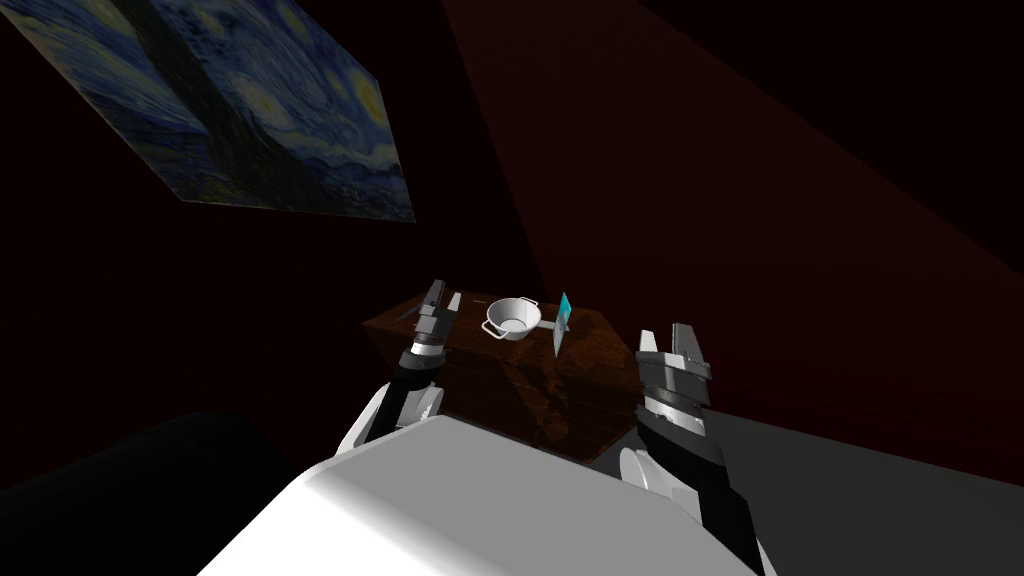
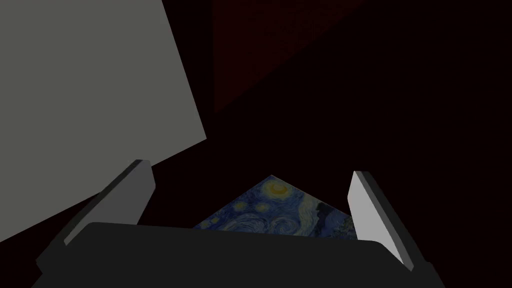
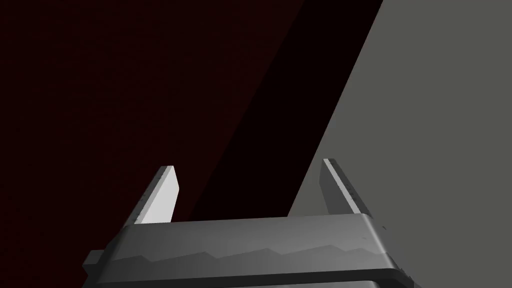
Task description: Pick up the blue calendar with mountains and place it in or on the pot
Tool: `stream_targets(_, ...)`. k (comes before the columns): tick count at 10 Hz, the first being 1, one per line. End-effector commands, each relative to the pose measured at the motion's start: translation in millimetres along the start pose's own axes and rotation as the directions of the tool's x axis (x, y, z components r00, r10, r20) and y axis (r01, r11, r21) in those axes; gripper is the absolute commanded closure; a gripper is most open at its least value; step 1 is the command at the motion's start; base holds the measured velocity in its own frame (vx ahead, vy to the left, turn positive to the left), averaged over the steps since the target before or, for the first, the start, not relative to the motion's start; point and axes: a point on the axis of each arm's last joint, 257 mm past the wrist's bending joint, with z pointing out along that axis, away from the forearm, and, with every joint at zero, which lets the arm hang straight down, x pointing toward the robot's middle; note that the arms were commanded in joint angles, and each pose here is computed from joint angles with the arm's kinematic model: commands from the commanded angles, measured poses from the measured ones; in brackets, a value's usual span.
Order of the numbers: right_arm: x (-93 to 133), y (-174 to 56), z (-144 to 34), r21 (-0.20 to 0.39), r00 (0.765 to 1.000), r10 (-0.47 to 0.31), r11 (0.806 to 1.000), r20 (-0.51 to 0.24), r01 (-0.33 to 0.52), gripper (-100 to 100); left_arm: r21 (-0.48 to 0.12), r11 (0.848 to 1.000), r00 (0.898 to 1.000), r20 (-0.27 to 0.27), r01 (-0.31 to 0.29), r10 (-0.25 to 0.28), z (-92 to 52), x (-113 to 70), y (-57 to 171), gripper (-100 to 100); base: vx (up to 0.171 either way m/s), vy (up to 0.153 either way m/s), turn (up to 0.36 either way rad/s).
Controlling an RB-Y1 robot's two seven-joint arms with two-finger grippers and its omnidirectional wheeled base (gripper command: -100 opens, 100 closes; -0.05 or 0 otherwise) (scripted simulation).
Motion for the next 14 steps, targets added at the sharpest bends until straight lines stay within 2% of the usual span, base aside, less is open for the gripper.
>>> stream_targets(1, 4.9, -3.3, -0.6, 0.006, 0.999, -0.026, 1.000, -0.040, 0.026, -100, 0.000, 1.000, 1.000, 0.000, 0.000, 0.000, 0.0, 0.0, 0.0, 0, 0.003, 0.011, 0.009)
stream_targets(4, 14.9, -16.3, -3.2, 0.026, 0.987, -0.099, 0.994, -0.127, 0.103, -100, 0.000, 1.000, 1.000, 0.000, 0.000, 0.000, 0.0, 0.0, 0.0, 0, 0.005, 0.032, 0.016)
stream_targets(7, 20.6, -36.2, -7.1, 0.054, 0.963, -0.183, 0.979, -0.197, 0.197, -100, 0.000, 1.000, 1.000, 0.000, 0.000, 0.000, 0.0, 0.0, 0.0, 0, 0.010, 0.053, 0.022)
stream_targets(9, 22.0, -59.3, -11.9, 0.083, 0.930, -0.266, 0.952, -0.253, 0.295, -100, 0.000, 1.000, 1.000, 0.000, 0.000, 0.000, 0.0, 0.0, 0.0, 0, 0.011, 0.092, 0.039)
stream_targets(10, 21.1, -74.9, -15.4, 0.102, 0.904, -0.317, 0.928, -0.286, 0.357, -100, 0.000, 1.000, 1.000, 0.000, 0.000, 0.000, 0.0, 0.0, 0.0, 0, 0.013, 0.093, 0.056)
stream_targets(12, 19.3, -90.0, -19.1, 0.118, 0.876, -0.364, 0.901, -0.317, 0.417, -100, 0.000, 1.000, 1.000, 0.000, 0.000, 0.000, 0.0, 0.0, 0.0, 0, 0.010, 0.097, 0.027)
stream_targets(13, 16.8, -104.3, -22.8, 0.129, 0.844, -0.408, 0.871, -0.349, 0.474, -100, 0.000, 1.000, 1.000, 0.000, 0.000, 0.000, 0.0, 0.0, 0.0, 0, 0.017, 0.087, 0.045)
stream_targets(14, 15.3, -111.1, -24.7, 0.132, 0.826, -0.429, 0.855, -0.365, 0.502, -100, 0.000, 1.000, 1.000, 0.000, 0.000, 0.000, 0.0, 0.0, 0.0, 0, 0.020, 0.089, 0.037)
